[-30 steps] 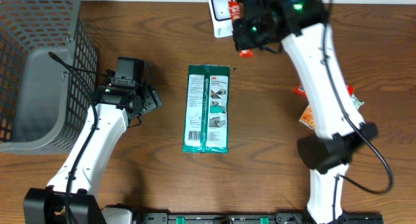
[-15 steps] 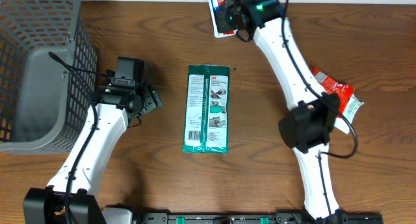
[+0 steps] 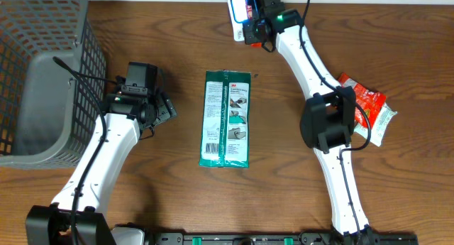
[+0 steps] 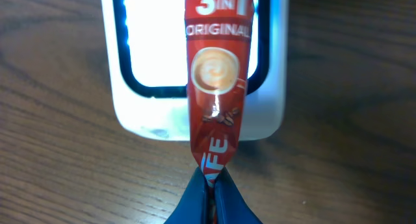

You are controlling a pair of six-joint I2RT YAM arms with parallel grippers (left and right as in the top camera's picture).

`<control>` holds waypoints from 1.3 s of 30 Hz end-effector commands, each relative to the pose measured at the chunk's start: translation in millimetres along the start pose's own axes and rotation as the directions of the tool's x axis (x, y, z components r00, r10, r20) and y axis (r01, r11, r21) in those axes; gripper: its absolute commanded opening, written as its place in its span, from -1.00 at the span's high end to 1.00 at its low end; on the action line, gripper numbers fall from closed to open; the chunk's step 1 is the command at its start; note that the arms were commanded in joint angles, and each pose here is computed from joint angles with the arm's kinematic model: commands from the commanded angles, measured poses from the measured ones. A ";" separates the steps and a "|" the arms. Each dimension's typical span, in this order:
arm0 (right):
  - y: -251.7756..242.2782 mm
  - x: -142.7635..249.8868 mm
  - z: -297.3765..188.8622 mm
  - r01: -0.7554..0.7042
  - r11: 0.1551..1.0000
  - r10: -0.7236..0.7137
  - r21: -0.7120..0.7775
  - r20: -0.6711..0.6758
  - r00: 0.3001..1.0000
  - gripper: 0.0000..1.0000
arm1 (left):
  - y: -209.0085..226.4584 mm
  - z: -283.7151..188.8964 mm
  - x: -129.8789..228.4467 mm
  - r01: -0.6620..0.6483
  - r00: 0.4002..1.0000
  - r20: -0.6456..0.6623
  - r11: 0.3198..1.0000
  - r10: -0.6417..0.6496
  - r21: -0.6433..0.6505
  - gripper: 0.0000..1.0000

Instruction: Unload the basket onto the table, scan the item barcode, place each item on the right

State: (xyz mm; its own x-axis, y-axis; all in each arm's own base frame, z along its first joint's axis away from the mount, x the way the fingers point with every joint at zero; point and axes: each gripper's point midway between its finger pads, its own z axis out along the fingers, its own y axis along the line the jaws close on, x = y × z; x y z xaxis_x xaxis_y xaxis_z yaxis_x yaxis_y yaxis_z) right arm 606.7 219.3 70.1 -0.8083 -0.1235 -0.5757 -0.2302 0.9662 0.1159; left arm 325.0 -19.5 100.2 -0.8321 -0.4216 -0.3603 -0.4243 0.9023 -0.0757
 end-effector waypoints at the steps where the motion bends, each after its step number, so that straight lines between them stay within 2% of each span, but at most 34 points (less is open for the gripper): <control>1: 1.9 -8.0 -5.8 -0.013 0.999 0.014 -0.034 0.018 1.000 0.98 | 0.4 -0.9 -3.3 0.005 1.000 0.006 1.000 -0.005 -0.004 -0.77; 16: -2.1 -0.4 -14.2 -0.020 1.000 0.019 -0.024 -0.024 1.000 0.98 | 0.4 -0.9 -3.3 0.005 1.000 0.006 1.000 -0.005 -0.004 -0.77; 19: -6.5 -5.9 -44.4 -0.027 0.999 0.027 -0.019 -0.036 0.999 0.98 | 0.4 -0.9 -3.3 0.005 1.000 0.006 1.000 -0.005 -0.004 -0.77; 25: -17.5 -8.8 -134.2 0.037 0.999 -0.037 -0.002 -0.075 0.997 0.98 | 0.0 -0.9 -4.0 0.005 1.000 0.009 1.000 -0.005 -0.002 -0.78; 31: -41.7 18.0 -212.7 0.005 0.999 0.003 0.042 -0.179 0.984 0.98 | -0.5 -1.0 -4.8 0.006 1.000 0.012 1.000 -0.006 0.000 -0.77; 39: -66.3 57.1 -271.2 -0.068 0.993 0.094 0.096 -0.304 0.948 0.97 | -0.5 -1.0 -4.8 0.006 1.000 0.012 1.000 -0.006 0.000 -0.78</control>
State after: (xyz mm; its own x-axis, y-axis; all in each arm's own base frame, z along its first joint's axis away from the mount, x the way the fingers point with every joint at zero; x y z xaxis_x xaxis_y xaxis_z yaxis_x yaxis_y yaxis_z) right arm 436.5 95.8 252.5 -0.9394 -0.1034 -0.3268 -0.1377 0.9869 0.0836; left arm 326.5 -19.8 100.7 -0.8297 -0.4219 -0.3654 -0.4237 0.9023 -0.0797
